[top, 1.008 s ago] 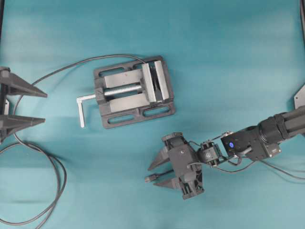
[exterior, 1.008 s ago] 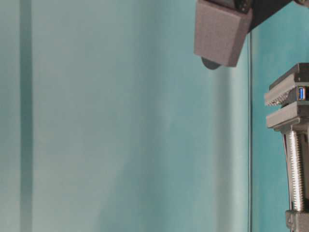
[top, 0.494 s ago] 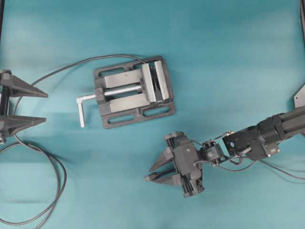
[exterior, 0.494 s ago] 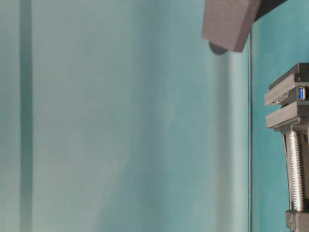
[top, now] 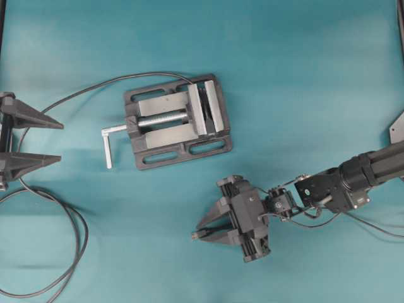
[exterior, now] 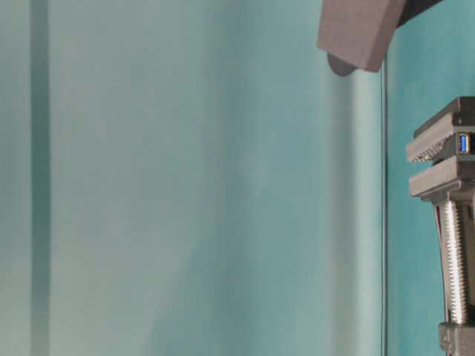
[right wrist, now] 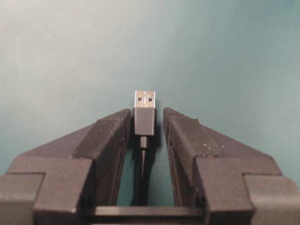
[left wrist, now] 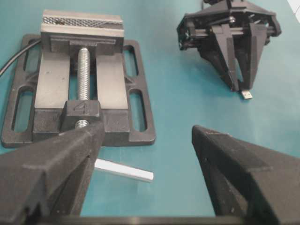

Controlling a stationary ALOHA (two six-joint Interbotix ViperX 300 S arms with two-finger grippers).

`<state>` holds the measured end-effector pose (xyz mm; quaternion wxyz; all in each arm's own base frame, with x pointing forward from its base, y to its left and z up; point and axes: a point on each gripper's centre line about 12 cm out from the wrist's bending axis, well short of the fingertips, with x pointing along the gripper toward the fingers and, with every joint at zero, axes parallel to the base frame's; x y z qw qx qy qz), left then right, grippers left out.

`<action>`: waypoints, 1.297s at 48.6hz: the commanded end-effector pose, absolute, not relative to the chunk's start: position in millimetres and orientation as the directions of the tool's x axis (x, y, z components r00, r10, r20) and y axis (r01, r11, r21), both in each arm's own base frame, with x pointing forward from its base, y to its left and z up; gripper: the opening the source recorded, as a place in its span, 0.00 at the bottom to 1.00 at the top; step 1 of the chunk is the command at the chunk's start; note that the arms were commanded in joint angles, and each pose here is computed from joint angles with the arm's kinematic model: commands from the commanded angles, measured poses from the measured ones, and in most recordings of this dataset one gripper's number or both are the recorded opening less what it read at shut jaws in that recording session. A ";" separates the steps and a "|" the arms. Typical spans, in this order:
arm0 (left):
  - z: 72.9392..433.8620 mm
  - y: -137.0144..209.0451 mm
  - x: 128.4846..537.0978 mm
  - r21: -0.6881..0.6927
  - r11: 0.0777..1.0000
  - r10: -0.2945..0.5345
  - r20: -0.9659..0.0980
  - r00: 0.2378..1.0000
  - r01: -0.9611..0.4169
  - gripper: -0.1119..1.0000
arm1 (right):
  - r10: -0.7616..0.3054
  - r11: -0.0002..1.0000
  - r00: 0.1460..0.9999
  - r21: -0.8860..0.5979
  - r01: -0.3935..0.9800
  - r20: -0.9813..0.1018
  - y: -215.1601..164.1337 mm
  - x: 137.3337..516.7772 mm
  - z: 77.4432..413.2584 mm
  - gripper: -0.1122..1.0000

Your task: Insert the USB cable into the fixed female connector.

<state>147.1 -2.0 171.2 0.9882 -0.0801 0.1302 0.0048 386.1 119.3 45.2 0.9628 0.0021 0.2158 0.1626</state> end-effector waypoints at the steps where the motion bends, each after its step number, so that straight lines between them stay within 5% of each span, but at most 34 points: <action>1: 174.4 -2.2 149.2 -0.166 0.986 -0.013 -0.254 0.967 -0.031 0.94 | 0.327 0.943 0.857 0.072 -0.326 -0.398 124.2 384.9 53.5 0.42; 14: 174.4 -2.2 149.2 -0.166 0.986 -0.013 -0.254 0.967 -0.031 0.94 | 0.340 0.936 0.860 0.043 -0.351 -0.381 124.5 381.2 54.5 0.29; 44: 173.8 -2.2 149.0 -0.166 0.986 -0.013 -0.255 0.967 -0.031 0.94 | 0.337 0.933 0.866 0.006 -0.360 -0.368 125.5 381.6 56.1 0.29; 63: 174.4 -2.2 149.2 -0.166 0.986 -0.013 -0.254 0.967 -0.031 0.94 | 0.213 0.977 0.932 0.083 -0.197 -0.293 109.9 386.5 80.1 0.29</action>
